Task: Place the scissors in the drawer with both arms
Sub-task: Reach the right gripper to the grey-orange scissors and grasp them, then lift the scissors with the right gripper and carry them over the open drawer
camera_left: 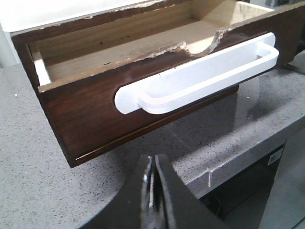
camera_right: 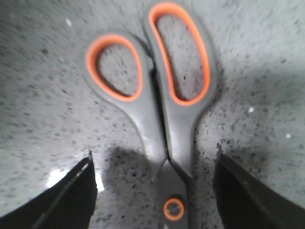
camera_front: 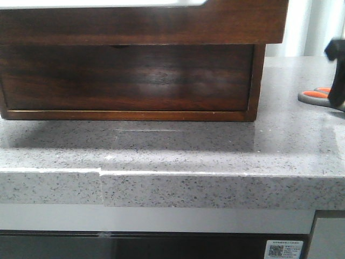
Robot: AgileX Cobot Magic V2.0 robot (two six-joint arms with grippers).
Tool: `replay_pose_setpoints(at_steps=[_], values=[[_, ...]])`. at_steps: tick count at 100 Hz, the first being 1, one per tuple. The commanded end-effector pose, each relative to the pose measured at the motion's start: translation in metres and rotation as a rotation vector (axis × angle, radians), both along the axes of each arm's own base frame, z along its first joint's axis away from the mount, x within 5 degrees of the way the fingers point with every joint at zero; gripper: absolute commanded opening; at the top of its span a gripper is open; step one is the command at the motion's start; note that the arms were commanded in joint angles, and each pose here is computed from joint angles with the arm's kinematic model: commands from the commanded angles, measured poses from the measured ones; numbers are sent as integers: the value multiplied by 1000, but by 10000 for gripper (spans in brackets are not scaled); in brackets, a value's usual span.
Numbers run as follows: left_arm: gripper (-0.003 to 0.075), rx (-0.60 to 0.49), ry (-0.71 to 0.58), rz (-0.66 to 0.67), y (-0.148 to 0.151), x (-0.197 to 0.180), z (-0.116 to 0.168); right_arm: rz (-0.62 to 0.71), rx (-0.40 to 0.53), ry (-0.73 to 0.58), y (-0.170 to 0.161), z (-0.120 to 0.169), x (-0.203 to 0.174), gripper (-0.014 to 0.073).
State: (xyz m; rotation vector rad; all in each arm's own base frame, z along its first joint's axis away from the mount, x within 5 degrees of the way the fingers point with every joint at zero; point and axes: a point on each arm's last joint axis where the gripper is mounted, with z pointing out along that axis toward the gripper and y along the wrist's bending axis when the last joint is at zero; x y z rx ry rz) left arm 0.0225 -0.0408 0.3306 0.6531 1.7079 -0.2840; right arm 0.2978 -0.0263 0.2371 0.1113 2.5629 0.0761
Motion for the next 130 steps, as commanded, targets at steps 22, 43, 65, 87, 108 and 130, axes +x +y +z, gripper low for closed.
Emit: replay_pose_setpoints(at_steps=[22,43,65,87,108,130], values=[[-19,-146,-56,-28,-4,-2,19,-6,-12,-13,-4,-1,11,227],[-19,-156,-55,-33,-5,-3,20,-1,-9,-4,-3,3,6,-72],[-19,-157,-55,-33,-5,-3,20,4,-22,-253,3,75,-13,-72],[-19,-157,-55,-33,-5,-3,20,87,-49,-674,29,191,-56,-72],[-19,-157,-55,-33,-5,-3,20,325,-39,-1020,75,284,-97,-72],[-19,-174,-52,-41,-6,-3,20,660,-29,-1155,138,316,-111,-72]])
